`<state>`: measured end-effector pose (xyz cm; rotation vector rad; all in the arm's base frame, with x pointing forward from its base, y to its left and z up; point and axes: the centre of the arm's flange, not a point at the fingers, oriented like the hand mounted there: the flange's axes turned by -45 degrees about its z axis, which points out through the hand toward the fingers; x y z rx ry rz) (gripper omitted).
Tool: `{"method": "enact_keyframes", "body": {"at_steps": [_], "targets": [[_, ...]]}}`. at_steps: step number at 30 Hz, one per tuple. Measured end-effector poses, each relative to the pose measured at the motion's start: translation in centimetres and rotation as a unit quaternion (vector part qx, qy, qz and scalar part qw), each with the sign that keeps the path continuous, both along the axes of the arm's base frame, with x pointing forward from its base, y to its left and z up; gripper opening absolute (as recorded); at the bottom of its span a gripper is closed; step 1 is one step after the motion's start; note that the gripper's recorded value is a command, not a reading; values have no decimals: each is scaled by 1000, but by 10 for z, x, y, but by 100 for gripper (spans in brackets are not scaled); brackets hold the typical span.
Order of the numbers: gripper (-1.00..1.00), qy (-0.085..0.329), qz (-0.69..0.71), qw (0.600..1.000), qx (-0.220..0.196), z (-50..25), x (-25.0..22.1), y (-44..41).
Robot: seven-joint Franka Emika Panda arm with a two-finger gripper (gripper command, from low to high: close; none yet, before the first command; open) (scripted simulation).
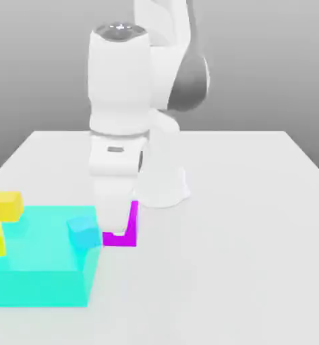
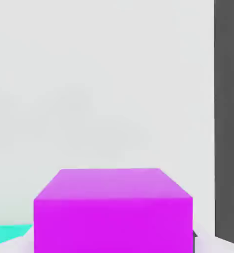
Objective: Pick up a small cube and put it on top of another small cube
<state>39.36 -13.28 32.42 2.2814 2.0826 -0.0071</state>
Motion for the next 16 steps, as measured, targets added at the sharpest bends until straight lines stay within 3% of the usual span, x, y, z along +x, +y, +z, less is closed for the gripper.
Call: {"method": "enact_keyframes", "body": {"at_steps": [8, 12, 13, 16], "targets": [[-100, 14, -105, 994, 22, 13, -135, -188], [-100, 14, -111, 993, 27, -29, -147, -199], [100, 15, -113, 993, 25, -38, -148, -199], [100, 15, -113, 993, 25, -38, -148, -199]]}}
